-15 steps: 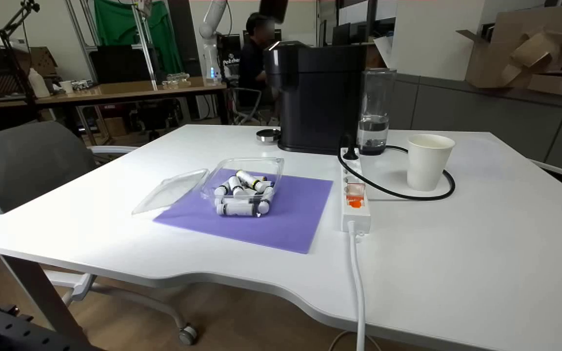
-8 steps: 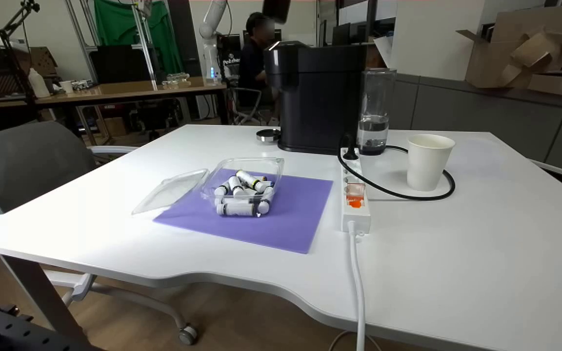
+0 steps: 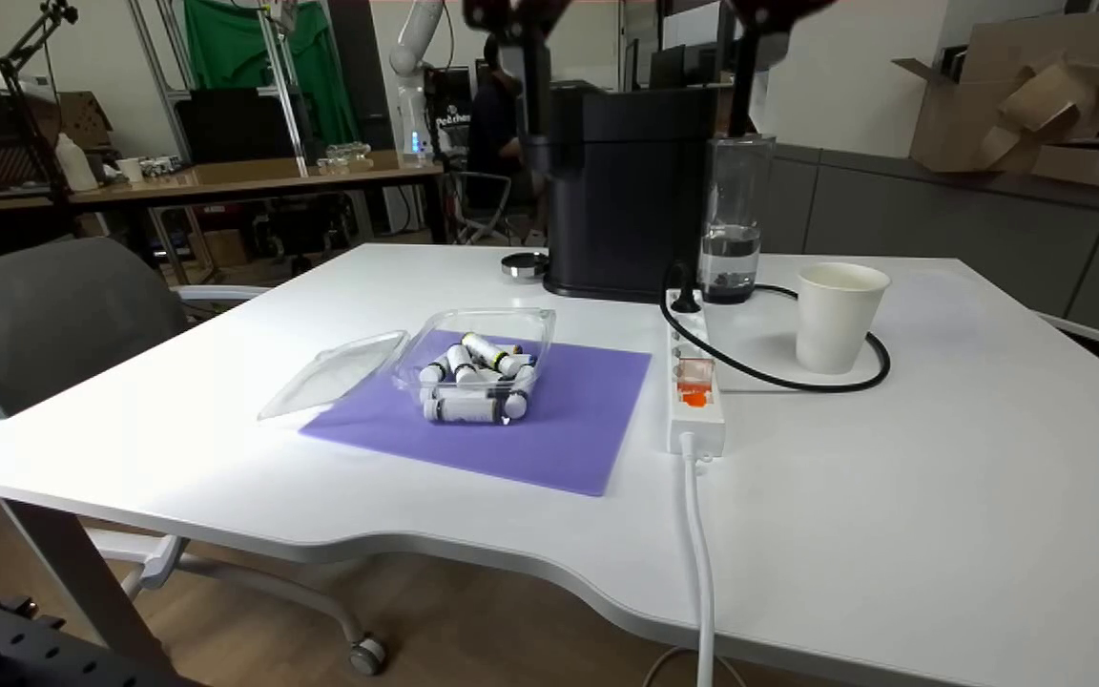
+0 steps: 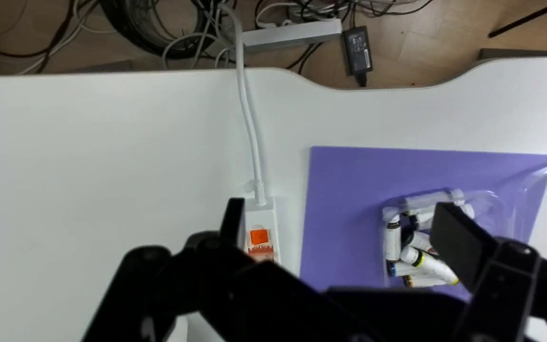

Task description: Turn off the switch on the extension cord then close the clear container

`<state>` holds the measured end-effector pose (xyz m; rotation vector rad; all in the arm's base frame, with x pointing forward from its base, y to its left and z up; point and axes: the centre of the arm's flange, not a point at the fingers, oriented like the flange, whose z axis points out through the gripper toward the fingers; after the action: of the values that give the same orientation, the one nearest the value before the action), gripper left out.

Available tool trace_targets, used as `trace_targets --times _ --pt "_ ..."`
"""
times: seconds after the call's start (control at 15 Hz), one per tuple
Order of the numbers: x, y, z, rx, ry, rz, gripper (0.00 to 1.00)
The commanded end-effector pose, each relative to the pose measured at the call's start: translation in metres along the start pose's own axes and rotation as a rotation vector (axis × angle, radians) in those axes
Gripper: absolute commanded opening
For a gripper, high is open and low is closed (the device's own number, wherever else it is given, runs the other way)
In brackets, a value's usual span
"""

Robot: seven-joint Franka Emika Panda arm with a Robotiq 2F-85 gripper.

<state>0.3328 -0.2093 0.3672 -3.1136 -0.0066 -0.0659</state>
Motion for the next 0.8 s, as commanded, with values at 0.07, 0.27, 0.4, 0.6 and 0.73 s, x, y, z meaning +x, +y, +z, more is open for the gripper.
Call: trace_targets --times 0.07,0.27,0.4,0.6,0.73 --pt "0.063 0.032 0.055 -0.076 -0.106 -0.116 1.00" --pt "0.095 0.038 0.084 -0.098 -0.149 -0.163 1.00" --pt "0.071 0.023 0.081 -0.077 -0.130 -0.143 1.00" --pt "0.092 0.029 0.096 -0.094 -0.157 -0.155 1.00" --pt "0.096 0.033 0.100 -0.124 -0.145 -0.144 1.00"
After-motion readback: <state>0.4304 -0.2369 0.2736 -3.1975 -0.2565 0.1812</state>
